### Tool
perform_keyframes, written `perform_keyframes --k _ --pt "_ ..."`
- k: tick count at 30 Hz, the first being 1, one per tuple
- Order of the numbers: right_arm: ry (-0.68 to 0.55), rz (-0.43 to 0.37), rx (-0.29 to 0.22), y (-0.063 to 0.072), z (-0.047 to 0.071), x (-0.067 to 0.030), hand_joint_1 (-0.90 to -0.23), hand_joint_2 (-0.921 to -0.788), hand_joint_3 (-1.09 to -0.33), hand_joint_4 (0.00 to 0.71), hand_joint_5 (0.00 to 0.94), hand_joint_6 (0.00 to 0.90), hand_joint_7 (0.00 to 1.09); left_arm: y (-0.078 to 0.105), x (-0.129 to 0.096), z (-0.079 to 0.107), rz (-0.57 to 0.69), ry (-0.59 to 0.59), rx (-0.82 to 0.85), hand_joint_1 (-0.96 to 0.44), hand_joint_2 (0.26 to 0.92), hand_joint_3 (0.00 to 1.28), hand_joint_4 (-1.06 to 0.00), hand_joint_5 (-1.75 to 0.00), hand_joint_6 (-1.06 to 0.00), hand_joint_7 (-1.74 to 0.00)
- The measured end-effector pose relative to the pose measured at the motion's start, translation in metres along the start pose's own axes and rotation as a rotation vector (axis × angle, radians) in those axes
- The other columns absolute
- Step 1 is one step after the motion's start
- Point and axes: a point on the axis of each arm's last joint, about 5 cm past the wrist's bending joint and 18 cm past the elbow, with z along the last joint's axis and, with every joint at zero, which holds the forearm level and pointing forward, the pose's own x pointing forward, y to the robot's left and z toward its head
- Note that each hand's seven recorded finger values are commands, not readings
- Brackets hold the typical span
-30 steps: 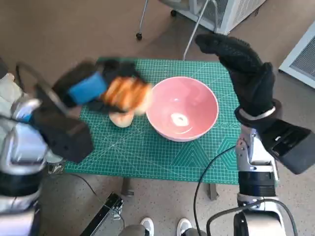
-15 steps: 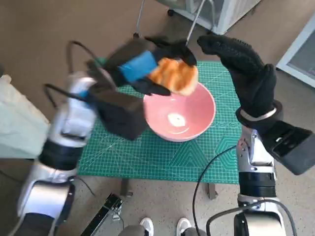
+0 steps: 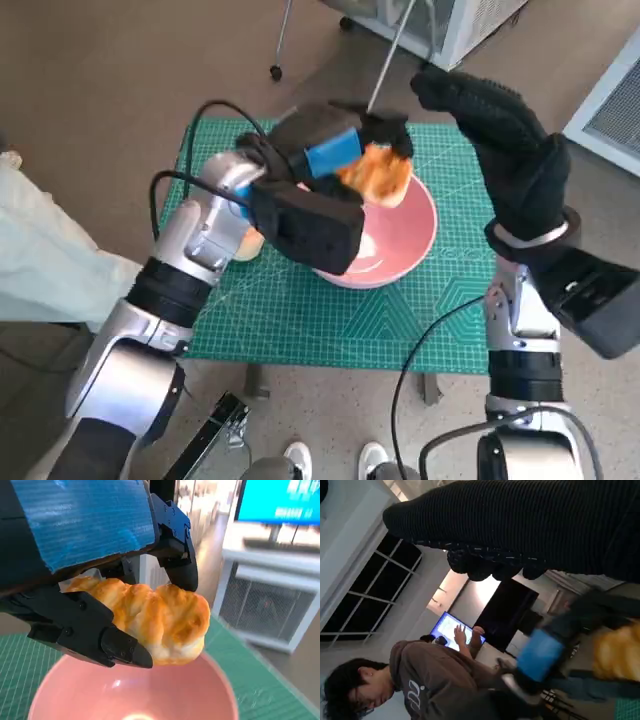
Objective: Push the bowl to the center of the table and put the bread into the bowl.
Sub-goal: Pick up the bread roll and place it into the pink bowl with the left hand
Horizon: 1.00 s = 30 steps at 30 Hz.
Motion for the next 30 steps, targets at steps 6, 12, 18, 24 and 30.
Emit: perform_keyframes --k 6,12,18,24,30 --pt "-0.004 -0.005 -0.006 -0.001 0.0 -0.001 -0.699 -0.921 -0.685 0.238 0.068 -0.001 0.72 -0.011 0.004 -0.005 -0.104 0.065 -0.028 -0.06 0.878 0.28 -0.23 -0.91 -0.25 -1.13" --pt "-0.002 -0.008 -0.006 -0.001 -0.001 -0.0017 -0.696 -0.921 -0.68 0.239 0.069 -0.001 0.72 -0.015 0.006 -0.007 -0.26 0.164 -0.082 -0.15 0.858 0.12 -0.1 -0.11 -0.09 -0.61" --pt "-0.004 -0.009 -0.007 -0.001 -0.001 -0.0021 -0.694 -0.921 -0.679 0.24 0.071 -0.001 0.72 -0.007 0.004 -0.005 -0.274 0.164 -0.097 -0.19 0.853 0.07 -0.08 -0.03 -0.07 -0.55" --pt "-0.004 -0.01 -0.005 0.0 -0.001 -0.0021 -0.695 -0.921 -0.677 0.242 0.073 -0.001 0.72 0.006 -0.004 -0.002 -0.188 0.087 -0.108 -0.22 0.867 0.04 -0.08 -0.01 -0.01 -0.62" --pt "-0.005 -0.011 -0.003 0.0 -0.002 -0.0021 -0.691 -0.921 -0.677 0.241 0.073 -0.001 0.72 0.02 -0.02 -0.006 -0.112 0.032 -0.114 -0.21 0.874 0.03 -0.11 -0.02 -0.01 -0.65"
